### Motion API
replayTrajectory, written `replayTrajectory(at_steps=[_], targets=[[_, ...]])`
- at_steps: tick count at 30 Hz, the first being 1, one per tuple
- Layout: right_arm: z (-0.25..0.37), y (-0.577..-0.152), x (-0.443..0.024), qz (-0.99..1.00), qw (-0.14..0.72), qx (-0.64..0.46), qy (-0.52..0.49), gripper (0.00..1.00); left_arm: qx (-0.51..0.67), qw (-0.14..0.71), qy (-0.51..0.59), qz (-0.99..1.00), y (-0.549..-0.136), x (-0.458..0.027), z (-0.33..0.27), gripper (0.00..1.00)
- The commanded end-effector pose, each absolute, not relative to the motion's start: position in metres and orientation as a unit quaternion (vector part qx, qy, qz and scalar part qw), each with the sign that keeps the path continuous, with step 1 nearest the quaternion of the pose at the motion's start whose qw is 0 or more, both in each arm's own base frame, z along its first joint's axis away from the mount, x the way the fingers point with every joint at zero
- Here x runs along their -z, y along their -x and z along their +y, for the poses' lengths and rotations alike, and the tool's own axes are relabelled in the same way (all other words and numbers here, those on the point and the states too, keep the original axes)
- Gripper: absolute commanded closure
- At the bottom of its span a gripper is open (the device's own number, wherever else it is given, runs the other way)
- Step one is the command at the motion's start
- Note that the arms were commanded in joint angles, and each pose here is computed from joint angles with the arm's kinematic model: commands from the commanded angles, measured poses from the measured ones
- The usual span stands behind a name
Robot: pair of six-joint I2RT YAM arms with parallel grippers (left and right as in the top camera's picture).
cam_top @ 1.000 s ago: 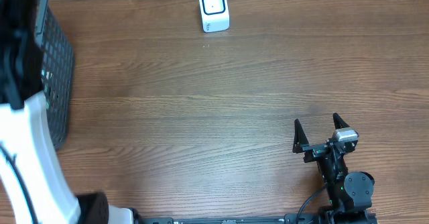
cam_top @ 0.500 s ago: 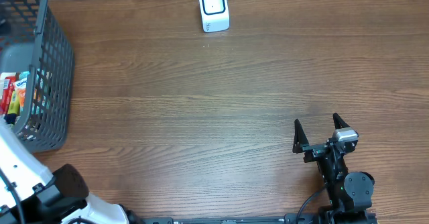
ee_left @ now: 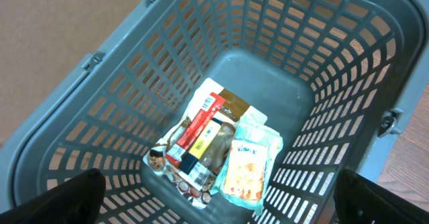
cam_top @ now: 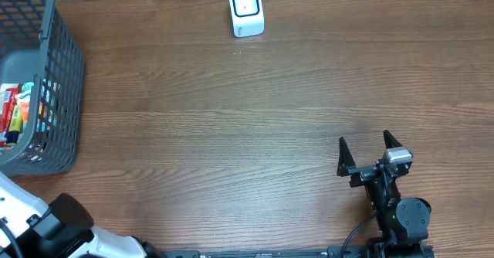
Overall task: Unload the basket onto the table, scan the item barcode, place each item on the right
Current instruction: 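Move the left gripper up and over into the grey basket, then grasp the green-and-white wipes pack in the basket with the left gripper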
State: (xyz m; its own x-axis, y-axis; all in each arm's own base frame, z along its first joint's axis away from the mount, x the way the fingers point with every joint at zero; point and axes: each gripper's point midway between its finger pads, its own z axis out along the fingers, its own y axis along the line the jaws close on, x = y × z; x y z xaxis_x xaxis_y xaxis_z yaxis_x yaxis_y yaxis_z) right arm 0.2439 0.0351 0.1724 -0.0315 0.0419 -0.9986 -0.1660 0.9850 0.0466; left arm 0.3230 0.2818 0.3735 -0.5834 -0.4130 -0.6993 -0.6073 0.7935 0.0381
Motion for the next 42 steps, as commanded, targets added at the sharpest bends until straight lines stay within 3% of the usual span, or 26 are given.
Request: replayTrajectory(at_steps=[1,13,19,28,42], targets=[[0.033,-0.244,-0.171,0.713,0.697,-0.073,0.037,0.00,-0.130,0.376,0.291,0.870,-0.322,-0.389,0.277,0.00],[0.033,-0.244,-0.171,0.713,0.697,-0.073,0.037,0.00,-0.131,0.373,0.253,0.883,-0.327,-0.383,0.275,0.00],[0.033,-0.244,-0.171,0.713,0.697,-0.073,0.037,0.00,-0.134,0.301,0.275,0.903,-0.322,-0.331,0.288,0.00],[0.033,-0.244,-0.171,0.713,0.697,-0.073,0.037,0.00,-0.089,0.239,0.211,0.944,-0.335,-0.242,0.285,0.01],[0.033,-0.244,-0.171,0.713,0.697,-0.073,0.037,0.00,-0.038,0.256,0.150,0.954,-0.362,-0.207,0.278,0.01]])
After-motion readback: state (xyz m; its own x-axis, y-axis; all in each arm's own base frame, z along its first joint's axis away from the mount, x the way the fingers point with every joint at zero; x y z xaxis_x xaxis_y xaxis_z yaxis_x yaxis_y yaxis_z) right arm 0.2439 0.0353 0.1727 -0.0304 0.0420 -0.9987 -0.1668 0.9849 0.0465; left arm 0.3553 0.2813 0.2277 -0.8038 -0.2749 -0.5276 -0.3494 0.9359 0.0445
